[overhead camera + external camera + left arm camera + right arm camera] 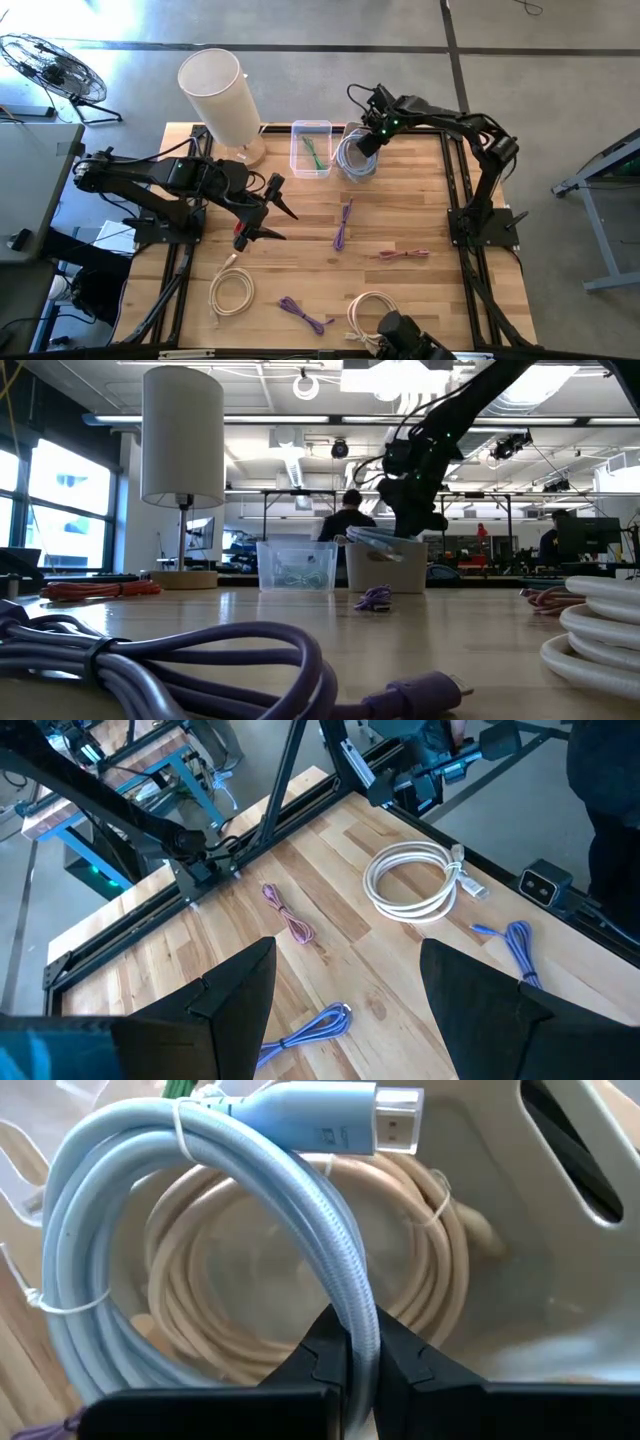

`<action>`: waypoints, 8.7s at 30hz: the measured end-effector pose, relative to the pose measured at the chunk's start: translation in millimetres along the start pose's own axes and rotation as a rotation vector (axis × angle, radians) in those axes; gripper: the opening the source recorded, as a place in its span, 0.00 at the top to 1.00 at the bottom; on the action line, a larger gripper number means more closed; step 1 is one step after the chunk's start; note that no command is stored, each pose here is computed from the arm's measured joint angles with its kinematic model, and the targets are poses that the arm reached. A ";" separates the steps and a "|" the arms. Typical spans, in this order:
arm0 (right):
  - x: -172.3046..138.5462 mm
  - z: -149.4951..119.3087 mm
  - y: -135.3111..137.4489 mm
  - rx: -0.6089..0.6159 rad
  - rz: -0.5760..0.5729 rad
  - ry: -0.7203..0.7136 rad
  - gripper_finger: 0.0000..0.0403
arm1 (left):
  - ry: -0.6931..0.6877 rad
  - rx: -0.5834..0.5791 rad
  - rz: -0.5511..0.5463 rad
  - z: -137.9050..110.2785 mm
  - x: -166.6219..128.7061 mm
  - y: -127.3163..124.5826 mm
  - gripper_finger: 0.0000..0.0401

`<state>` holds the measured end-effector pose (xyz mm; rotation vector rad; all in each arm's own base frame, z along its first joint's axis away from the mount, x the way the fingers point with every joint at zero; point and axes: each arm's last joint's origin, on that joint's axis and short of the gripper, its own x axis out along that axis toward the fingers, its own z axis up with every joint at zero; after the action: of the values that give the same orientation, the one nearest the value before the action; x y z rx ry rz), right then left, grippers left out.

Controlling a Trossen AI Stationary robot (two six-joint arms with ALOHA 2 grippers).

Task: Pick & Place USB Port
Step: Put the blue usb cable into the white bin, then put the pink charger cable into the transparent bin

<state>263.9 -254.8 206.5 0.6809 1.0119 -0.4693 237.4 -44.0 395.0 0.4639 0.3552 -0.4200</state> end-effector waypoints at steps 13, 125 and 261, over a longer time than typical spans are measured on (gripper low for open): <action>-1.4 4.0 -2.3 0.014 -0.090 -0.041 0.87 | 0.019 -0.002 -0.013 -1.9 0.1 -1.1 0.39; -306.2 -176.8 194.5 -0.755 0.757 -0.932 0.47 | 0.154 0.002 0.431 -14.2 -114.1 -13.6 0.39; -181.7 -161.1 269.4 -0.725 0.307 -0.514 0.98 | 0.026 0.001 0.523 5.6 -88.7 2.0 0.39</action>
<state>255.7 57.8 390.2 0.0416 0.5101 0.0172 163.8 -18.0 437.6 0.5425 0.2461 0.0942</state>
